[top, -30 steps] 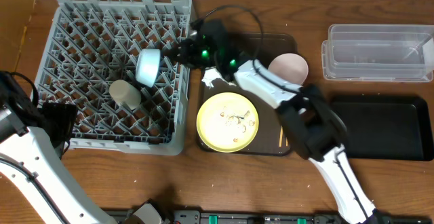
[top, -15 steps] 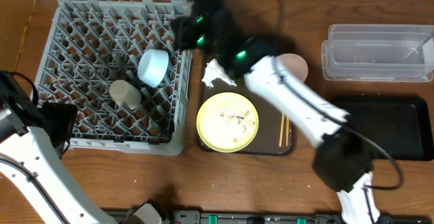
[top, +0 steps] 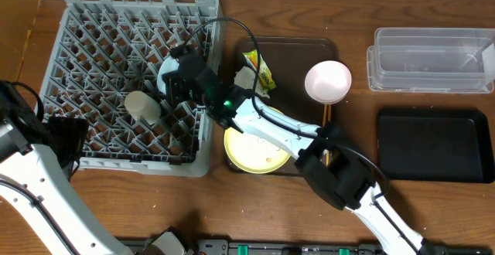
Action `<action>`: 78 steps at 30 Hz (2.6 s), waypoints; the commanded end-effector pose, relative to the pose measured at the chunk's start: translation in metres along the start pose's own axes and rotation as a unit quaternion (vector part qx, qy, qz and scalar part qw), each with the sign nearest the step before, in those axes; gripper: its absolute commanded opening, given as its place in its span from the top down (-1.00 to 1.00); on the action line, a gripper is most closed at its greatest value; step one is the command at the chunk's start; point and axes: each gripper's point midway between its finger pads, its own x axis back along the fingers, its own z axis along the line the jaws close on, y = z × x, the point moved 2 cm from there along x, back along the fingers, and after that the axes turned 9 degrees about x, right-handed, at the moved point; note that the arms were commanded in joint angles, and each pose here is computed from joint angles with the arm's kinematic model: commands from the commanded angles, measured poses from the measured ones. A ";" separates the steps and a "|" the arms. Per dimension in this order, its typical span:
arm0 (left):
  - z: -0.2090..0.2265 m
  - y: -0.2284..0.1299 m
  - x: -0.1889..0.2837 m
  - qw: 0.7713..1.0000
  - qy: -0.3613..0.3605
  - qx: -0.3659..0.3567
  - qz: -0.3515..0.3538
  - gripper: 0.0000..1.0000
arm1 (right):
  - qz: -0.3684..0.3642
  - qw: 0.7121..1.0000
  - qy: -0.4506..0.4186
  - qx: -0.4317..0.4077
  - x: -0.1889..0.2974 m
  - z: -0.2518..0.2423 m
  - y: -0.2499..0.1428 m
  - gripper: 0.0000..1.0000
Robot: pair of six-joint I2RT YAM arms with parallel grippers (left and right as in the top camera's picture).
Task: Sort waste into correct bins and load items into the dishwasher
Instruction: 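Lower the blue bowl into the rack and open the right gripper, then move the right gripper back over the pink bowl, then grasp the pink bowl rim with the right gripper and lift toward rack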
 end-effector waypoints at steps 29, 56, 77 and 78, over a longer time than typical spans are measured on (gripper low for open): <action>0.000 0.001 0.000 1.000 0.000 0.003 -0.001 -0.96 | 0.285 0.863 -0.415 0.047 0.300 -0.180 0.039 -0.77; 0.000 0.001 0.000 1.000 0.000 0.003 -0.001 -0.96 | 0.390 0.807 -0.428 0.114 0.207 -0.242 -0.045 0.98; 0.002 -0.001 -0.010 1.000 0.010 0.002 0.007 -0.96 | -0.146 0.968 0.194 -0.054 0.064 -0.023 0.179 0.98; 0.002 -0.001 -0.010 1.000 0.010 0.002 0.007 -0.96 | -0.161 0.962 0.204 -0.083 0.050 -0.029 0.171 0.98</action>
